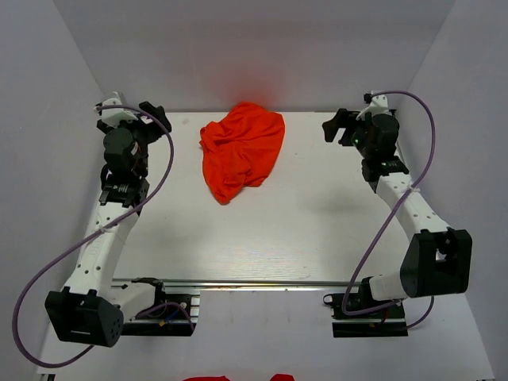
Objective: Fold and stack the t-shirts
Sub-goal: Flatten out the tshirt
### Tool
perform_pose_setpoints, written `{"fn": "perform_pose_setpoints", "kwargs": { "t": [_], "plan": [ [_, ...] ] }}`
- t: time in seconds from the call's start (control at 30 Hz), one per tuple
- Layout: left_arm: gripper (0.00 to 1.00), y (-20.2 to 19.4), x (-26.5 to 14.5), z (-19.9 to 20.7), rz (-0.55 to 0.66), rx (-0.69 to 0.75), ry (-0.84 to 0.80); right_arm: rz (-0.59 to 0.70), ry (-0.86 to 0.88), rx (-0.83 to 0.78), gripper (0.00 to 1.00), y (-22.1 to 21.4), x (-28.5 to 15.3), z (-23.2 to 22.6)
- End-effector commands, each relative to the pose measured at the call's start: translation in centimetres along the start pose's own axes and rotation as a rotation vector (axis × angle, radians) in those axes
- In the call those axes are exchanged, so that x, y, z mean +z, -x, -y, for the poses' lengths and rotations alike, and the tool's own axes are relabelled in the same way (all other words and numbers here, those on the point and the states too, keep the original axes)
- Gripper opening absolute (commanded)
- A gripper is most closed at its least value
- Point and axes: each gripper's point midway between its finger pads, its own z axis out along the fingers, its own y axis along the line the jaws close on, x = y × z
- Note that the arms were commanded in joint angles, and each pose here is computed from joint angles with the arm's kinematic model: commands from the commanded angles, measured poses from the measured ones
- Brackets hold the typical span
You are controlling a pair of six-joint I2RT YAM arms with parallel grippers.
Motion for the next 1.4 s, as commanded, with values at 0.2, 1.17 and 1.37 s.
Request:
{"fn": "perform_pose_setpoints", "kwargs": {
  "t": [0.2,1.17,1.37],
  "plan": [
    [1.0,-13.5,3.3,3.3,-0.474,0.108,-0.224,-0.058,0.193,-0.048,0.9,-0.6,1.2,-3.0],
    [0.71,-37.5,13.1,3.5,-0.961,0.187,-0.141,-0.398,0.165,-0.072,0.82,-14.3,23.4,-3.7],
    [0.01,-36.9,13.0,3.5,-0.957,0.191,-0.134,-0.412,0.139,-0.028,0.77,-18.0,25.1,-3.3]
  ]
}}
